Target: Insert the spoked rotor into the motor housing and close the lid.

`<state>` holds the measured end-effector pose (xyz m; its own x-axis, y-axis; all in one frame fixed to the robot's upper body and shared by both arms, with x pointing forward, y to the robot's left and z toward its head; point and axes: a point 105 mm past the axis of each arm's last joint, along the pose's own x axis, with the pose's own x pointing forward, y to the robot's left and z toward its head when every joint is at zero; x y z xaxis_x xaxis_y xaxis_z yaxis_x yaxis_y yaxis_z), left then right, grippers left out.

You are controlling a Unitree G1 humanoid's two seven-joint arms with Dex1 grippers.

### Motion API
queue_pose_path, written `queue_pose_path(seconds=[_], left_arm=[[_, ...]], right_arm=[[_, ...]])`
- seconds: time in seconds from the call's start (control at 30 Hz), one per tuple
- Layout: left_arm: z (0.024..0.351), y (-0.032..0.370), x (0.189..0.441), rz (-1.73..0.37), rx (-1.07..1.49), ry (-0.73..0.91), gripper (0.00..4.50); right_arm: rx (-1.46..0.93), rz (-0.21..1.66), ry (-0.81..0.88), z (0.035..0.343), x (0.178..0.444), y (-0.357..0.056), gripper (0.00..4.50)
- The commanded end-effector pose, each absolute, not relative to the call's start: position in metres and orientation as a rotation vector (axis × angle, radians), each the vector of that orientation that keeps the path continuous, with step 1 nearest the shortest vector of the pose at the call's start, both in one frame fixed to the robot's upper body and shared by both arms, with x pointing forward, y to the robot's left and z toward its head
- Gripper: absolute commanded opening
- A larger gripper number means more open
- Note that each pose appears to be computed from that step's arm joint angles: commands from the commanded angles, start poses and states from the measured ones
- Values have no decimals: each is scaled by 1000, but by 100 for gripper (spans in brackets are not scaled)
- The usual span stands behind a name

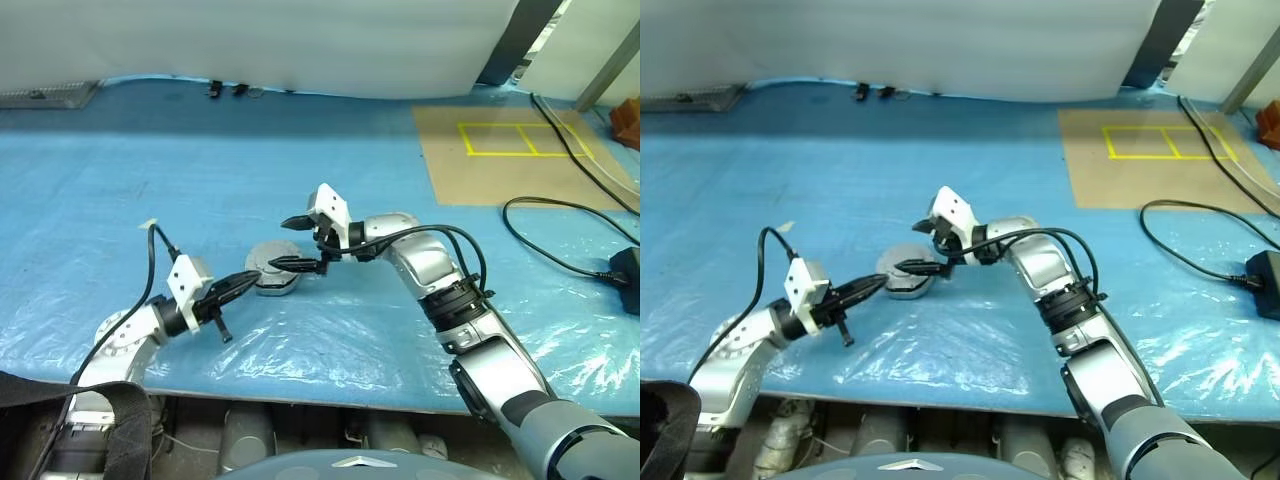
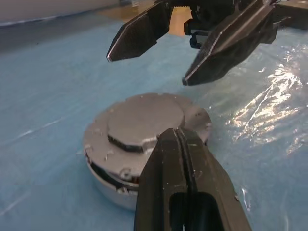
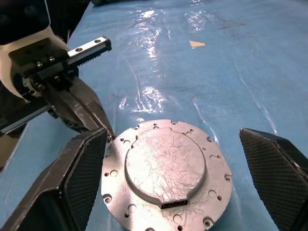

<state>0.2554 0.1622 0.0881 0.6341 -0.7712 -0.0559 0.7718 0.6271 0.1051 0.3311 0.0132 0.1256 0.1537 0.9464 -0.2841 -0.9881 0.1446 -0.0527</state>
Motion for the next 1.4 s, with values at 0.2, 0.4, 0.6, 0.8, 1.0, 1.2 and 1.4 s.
queue_pose_path(seconds=[0.2, 0.4, 0.6, 0.8, 1.0, 1.2, 1.4], left_arm=[[105, 181, 233, -751, 116, -58, 0], [100, 184, 224, -706, 97, -53, 0], [93, 184, 221, -693, 87, -41, 0], [93, 187, 221, -678, 82, -45, 0], [92, 189, 222, -665, 78, -50, 0], [85, 187, 220, -677, 70, -24, 0], [85, 185, 221, -681, 64, -23, 0]], right_arm=[[-301, 1486, 168, 129, 329, 32, 443], [-327, 1499, 181, 120, 331, 38, 443], [-376, 1497, 202, 106, 333, 40, 405], [-399, 1508, 193, 101, 333, 41, 296], [-426, 1509, 184, 101, 331, 41, 296], [-455, 1480, 214, 90, 332, 44, 296], [-470, 1446, 255, 78, 333, 42, 296]])
